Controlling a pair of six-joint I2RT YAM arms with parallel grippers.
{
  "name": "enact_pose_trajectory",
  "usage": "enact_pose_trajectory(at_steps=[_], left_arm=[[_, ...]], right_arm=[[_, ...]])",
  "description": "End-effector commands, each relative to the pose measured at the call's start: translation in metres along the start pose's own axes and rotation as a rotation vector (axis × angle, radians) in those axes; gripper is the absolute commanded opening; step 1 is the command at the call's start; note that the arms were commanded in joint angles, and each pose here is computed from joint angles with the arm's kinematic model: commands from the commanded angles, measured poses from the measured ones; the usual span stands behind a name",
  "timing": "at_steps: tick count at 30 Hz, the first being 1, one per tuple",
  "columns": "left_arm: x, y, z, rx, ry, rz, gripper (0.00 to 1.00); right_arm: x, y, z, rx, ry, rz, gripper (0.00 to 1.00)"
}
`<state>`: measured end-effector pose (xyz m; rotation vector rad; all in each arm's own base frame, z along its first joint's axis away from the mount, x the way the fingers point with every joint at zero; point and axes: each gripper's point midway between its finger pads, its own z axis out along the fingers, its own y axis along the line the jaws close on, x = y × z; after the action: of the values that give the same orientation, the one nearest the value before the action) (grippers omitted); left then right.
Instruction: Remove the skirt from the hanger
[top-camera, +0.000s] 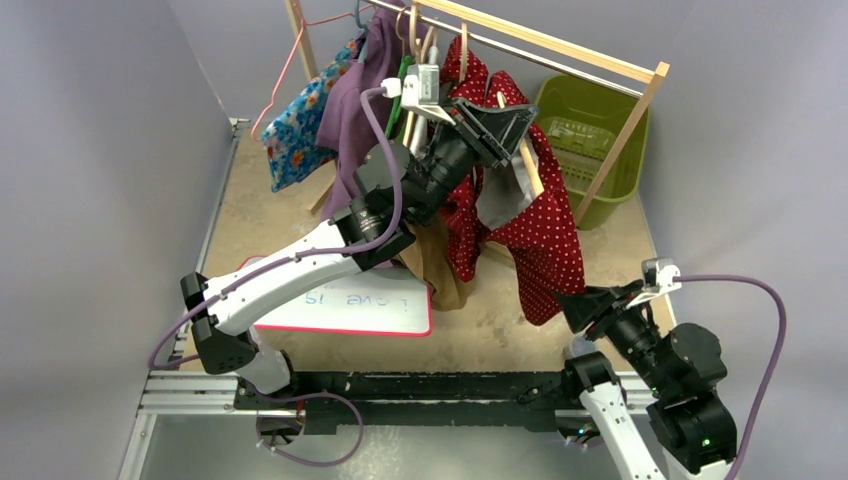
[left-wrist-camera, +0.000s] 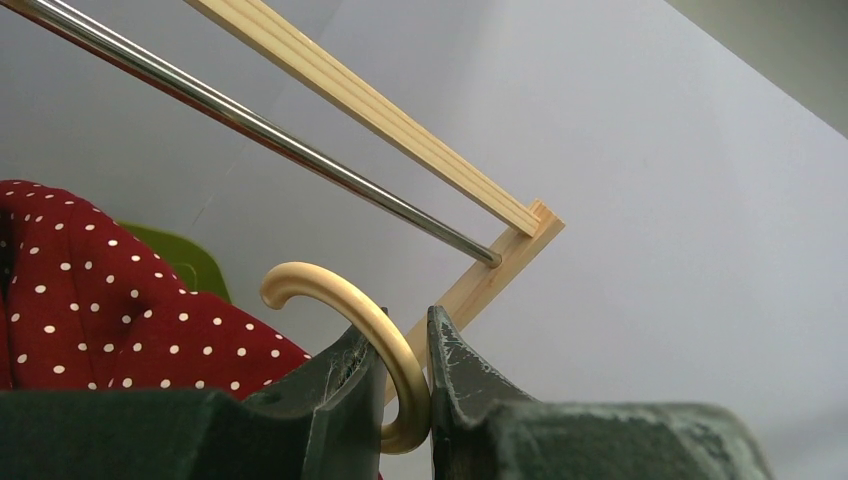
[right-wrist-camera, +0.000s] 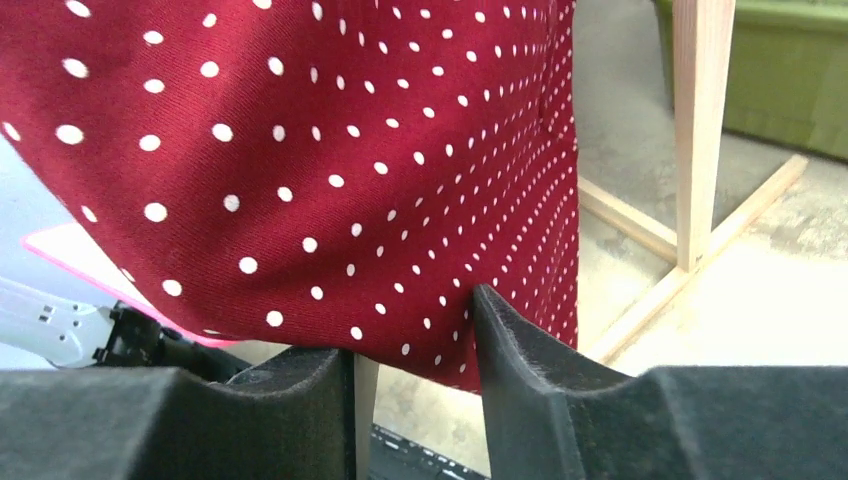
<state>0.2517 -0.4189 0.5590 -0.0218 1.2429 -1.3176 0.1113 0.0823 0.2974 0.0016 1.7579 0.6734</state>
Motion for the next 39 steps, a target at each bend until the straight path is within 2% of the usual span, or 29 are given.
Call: enact_pose_trajectory(at_steps=[1,4,9,13,14,17,20,26,31,39], left_arm=[[-0.059,-0.041,-0.011,0.111,-0.148,-0.097,0.00],[-0.056,-0.041,-0.012,0.122,-0.146,-0.113,0.00],[-0.055,-0.042,-0.014,0.144,-0.159,-0.156,0.00],[-0.054,-0.042,-0.015,0.149,-0.155,-0.158,0.00],[-0.056,-0.042,-0.015,0.147,-0.160,-0.160,0.00],[-0.064,-0.046,-0.017,0.157,-0.185,-0.164,0.00],[-0.075,-0.047,-0.020,0.150,-0.216,-0.180,0.00],[-0.101,-0.044,-0.034,0.136,-0.308,-0.220,0.00],[-0.119,-0.043,-0.042,0.126,-0.362,-0.226,0.00],[-0.129,-0.036,-0.052,0.097,-0.398,-0.220,0.00]], right_arm=[[-0.037,0.007,-0.004,-0.008,-0.152,-0.015,0.35],[-0.045,0.006,-0.006,0.001,-0.195,-0.029,0.32],[-0.057,0.020,-0.013,-0.080,-0.280,-0.049,0.43],[-0.061,0.023,-0.014,-0.093,-0.302,-0.061,0.31],[-0.061,0.023,-0.013,-0.093,-0.300,-0.059,0.25],[-0.063,0.019,-0.013,-0.059,-0.291,-0.036,0.00],[-0.063,0.009,-0.017,0.013,-0.279,0.026,0.00],[-0.089,-0.004,-0.055,0.122,-0.432,0.080,0.00],[-0.098,-0.027,-0.092,0.261,-0.556,0.190,0.00],[-0.101,-0.054,-0.121,0.419,-0.634,0.260,0.00]])
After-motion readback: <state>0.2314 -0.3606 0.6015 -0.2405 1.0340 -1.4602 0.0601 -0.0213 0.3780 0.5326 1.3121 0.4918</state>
